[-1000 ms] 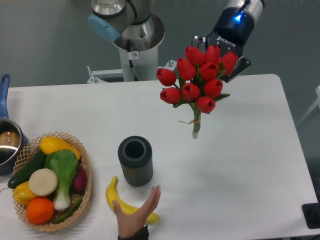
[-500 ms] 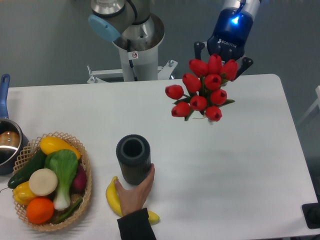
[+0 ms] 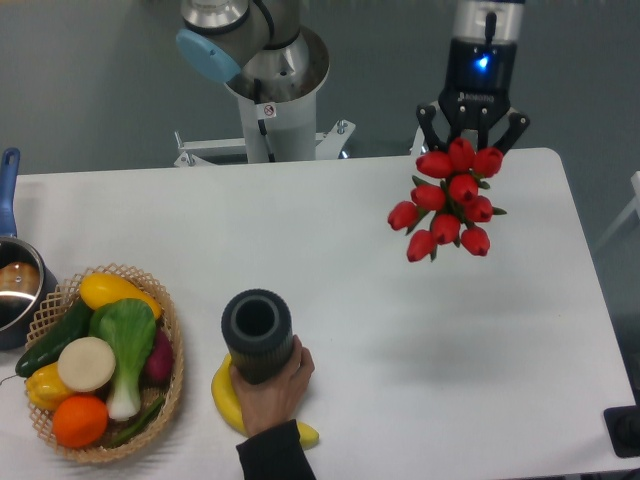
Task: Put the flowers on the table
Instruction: 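Lower the held tulip bouquet toward the table beside the grey container, then lay the tulips on the table and open the gripper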
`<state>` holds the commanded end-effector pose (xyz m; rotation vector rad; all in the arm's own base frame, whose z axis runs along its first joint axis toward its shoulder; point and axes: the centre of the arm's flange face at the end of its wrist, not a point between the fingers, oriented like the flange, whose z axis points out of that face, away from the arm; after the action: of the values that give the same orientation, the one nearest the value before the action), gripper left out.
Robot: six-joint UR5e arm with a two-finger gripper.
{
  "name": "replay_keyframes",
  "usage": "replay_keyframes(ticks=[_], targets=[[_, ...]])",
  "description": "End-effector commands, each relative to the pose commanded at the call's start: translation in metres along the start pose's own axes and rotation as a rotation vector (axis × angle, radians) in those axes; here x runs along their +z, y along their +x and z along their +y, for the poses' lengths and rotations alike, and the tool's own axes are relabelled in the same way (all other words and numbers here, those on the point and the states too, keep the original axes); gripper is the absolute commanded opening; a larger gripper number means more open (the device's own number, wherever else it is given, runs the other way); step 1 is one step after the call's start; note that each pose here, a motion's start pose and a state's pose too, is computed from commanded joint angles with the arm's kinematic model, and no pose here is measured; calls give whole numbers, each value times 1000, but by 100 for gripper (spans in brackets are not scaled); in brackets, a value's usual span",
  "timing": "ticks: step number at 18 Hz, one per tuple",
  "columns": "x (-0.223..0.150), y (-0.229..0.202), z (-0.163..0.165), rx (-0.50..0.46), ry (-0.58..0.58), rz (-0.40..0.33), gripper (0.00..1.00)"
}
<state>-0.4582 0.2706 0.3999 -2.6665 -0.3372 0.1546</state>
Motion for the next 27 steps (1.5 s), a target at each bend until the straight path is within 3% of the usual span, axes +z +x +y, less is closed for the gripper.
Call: replay_keyframes(ticks=[12,23,25,27], targets=[[110,-59,-3,-7,-108,104,36],[170,-54,-16,16,-139,176,36],[170,-54,-19,24,-135,175,41],[160,-64,-26,33,-121,150,55]])
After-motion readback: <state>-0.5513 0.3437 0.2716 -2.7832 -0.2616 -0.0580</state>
